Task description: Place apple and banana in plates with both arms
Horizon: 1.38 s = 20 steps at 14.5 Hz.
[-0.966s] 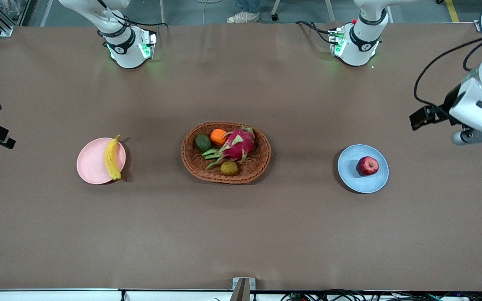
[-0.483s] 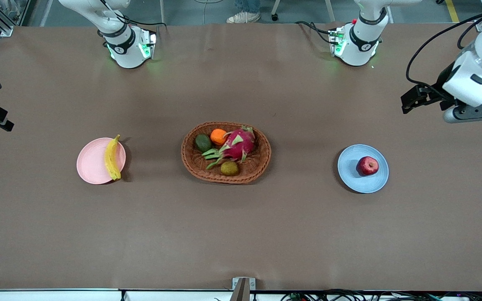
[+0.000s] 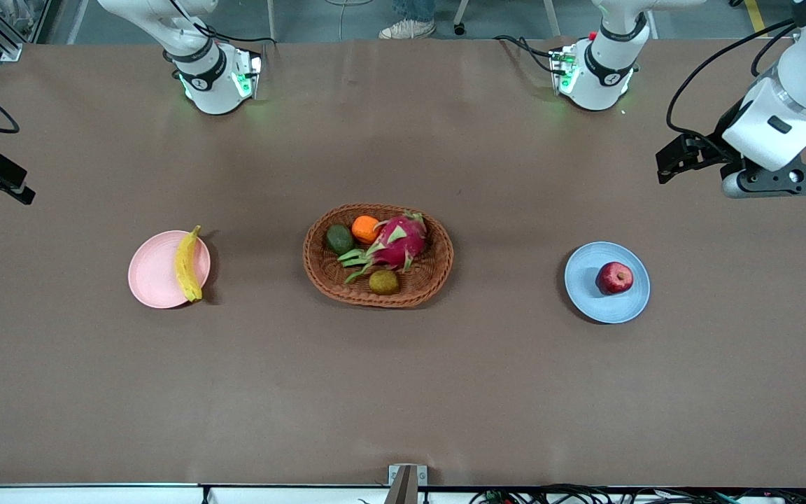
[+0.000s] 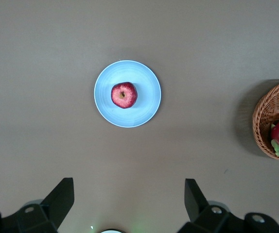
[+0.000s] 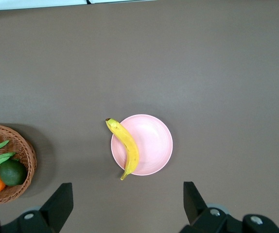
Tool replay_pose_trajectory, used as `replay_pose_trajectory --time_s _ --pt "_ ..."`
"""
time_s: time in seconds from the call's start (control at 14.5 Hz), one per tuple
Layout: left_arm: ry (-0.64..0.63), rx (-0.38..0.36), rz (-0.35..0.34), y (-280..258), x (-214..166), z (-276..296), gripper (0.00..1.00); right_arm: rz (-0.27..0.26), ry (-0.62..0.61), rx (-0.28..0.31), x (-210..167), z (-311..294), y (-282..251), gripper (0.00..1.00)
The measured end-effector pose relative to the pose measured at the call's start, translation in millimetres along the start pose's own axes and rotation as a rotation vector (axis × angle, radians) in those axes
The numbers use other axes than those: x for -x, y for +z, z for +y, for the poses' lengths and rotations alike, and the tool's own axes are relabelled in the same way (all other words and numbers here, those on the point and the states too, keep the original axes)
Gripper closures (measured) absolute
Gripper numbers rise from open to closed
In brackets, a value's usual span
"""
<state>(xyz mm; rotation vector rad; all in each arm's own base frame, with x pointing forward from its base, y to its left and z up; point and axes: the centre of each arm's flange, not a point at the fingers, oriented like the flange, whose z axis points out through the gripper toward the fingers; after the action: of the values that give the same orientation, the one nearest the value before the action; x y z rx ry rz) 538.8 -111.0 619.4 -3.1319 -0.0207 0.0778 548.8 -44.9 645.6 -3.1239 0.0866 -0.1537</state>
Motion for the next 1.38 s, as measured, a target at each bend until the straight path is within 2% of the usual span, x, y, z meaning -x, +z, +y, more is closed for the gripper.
replay_pose_trajectory --time_s 0.55,1.38 --pt "0.041 0.0 0.013 -7.4 3.7 -10.2 0.0 -0.01 0.0 0.003 4.3 0.9 5.0 0.0" --pt "0.024 -0.003 0.038 -22.4 17.9 -29.4 0.0 -0.025 -0.002 0.037 20.9 5.5 7.4 0.0"
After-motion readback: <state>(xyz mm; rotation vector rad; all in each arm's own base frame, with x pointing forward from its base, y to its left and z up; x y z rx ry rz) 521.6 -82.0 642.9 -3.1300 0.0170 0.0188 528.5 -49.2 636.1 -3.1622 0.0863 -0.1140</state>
